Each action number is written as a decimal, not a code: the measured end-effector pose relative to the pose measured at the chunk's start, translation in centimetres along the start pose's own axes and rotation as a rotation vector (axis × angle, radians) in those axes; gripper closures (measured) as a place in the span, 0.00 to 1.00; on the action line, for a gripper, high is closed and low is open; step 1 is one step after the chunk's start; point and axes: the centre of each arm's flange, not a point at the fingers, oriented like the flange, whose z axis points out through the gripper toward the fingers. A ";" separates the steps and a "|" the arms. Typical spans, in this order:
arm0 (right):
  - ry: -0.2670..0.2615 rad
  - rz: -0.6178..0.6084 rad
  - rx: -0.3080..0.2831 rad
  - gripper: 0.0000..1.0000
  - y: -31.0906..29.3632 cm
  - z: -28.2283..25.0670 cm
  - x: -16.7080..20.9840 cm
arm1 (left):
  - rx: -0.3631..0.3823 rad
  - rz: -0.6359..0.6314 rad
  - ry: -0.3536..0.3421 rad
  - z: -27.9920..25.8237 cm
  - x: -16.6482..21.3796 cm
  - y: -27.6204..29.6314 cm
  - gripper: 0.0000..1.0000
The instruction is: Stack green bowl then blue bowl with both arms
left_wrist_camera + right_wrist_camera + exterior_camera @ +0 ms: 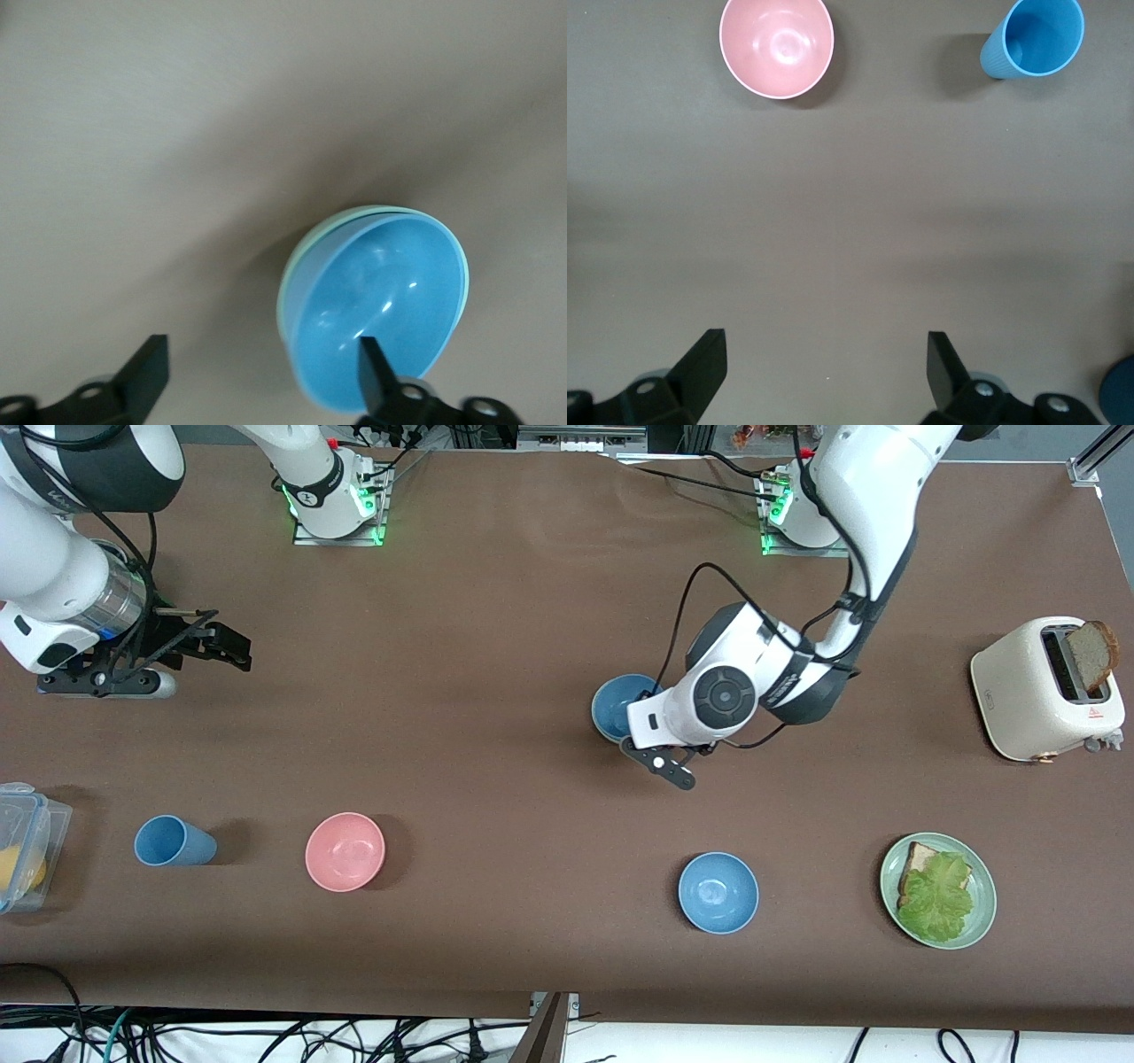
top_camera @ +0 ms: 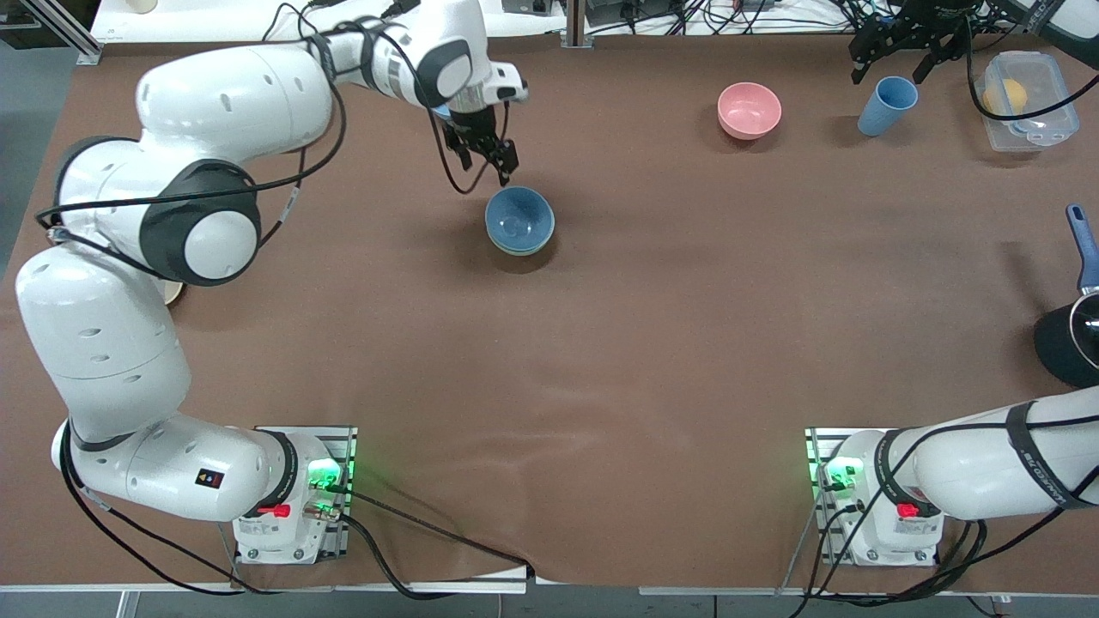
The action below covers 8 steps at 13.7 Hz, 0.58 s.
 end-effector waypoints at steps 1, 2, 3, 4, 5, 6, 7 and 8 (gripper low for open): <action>0.003 -0.002 0.000 0.00 -0.1 -0.1 0.0 | 0.013 -0.031 0.035 -3.3 -0.6 -1.9 0.00; 0.009 -0.004 0.001 0.00 -0.2 -0.3 0.1 | 0.025 -0.072 0.073 -7.2 -1.7 -4.4 0.00; 0.019 -0.008 0.001 0.00 -0.5 -0.8 0.3 | 0.036 -0.121 0.100 -11.3 -3.5 -7.3 0.00; 0.028 -0.014 0.001 0.00 -0.8 -1.2 0.6 | 0.045 -0.163 0.105 -14.7 -5.6 -9.7 0.00; 0.033 -0.021 0.000 0.00 -1.2 -1.3 0.8 | 0.051 -0.200 0.093 -17.6 -7.7 -11.6 0.00; 0.033 -0.027 -0.001 0.00 -1.6 -1.3 0.9 | 0.054 -0.232 0.079 -20.0 -9.5 -13.0 0.00; 0.032 -0.031 -0.002 0.00 -1.9 -1.2 1.0 | 0.068 -0.261 0.069 -22.3 -11.0 -14.4 0.00; 0.030 -0.032 -0.003 0.00 -1.9 -1.1 1.1 | 0.096 -0.289 0.069 -24.5 -12.3 -15.8 0.00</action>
